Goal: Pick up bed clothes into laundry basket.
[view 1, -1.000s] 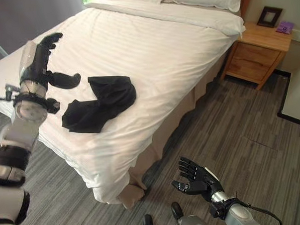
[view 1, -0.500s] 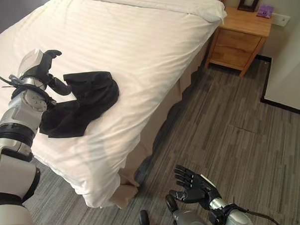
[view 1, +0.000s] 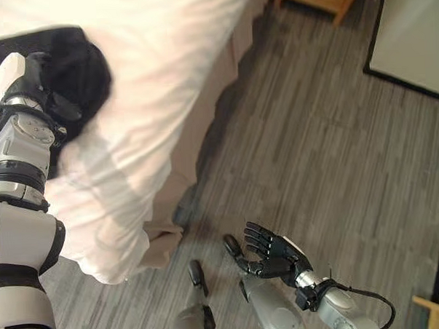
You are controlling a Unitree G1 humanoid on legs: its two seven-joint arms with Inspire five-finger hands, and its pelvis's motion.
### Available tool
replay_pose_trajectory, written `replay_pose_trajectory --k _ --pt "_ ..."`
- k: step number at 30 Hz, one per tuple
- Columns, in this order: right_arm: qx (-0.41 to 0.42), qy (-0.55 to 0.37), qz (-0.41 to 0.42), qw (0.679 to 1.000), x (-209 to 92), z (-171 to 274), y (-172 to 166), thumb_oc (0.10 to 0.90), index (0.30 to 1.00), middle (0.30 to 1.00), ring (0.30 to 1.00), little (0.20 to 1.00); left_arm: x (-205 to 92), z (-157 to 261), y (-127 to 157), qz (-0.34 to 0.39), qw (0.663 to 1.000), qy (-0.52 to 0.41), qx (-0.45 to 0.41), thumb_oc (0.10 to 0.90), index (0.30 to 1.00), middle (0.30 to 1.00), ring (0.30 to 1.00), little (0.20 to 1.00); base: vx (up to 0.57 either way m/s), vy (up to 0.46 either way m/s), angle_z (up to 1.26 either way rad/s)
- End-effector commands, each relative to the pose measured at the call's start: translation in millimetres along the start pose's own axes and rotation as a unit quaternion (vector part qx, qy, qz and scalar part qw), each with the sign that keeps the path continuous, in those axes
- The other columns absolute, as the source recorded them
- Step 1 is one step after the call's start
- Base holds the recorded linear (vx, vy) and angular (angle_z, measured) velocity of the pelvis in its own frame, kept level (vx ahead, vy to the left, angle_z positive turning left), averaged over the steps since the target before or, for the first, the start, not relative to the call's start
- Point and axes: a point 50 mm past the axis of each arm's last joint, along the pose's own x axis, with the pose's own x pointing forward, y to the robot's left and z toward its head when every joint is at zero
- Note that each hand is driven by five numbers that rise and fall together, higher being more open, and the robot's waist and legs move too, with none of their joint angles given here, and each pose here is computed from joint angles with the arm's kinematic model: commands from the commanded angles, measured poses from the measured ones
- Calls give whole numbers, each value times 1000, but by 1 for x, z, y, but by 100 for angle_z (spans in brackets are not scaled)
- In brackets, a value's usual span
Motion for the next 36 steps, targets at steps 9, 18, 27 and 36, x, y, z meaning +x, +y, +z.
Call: replay_pose_trajectory --k 9,18,27,36 --pt "35 -61 -33 997 -10 8 -6 800 900 900 900 900 -13 -79 62 109 981 131 -95 400 300 300 300 300 -28 -7 0" --pt "16 -34 -30 999 -10 4 -12 800 900 900 900 900 -4 -38 74 125 975 44 -180 400 300 300 300 300 27 -4 2" --pt "-8 -16 -42 999 -13 3 -26 800 900 900 900 900 -7 69 78 103 951 -185 -224 400 300 300 300 300 120 25 17" --pt "-31 -29 -52 998 -12 21 -40 800 900 900 900 900 -30 103 82 76 904 -310 -284 400 300 300 300 300 96 166 -66"
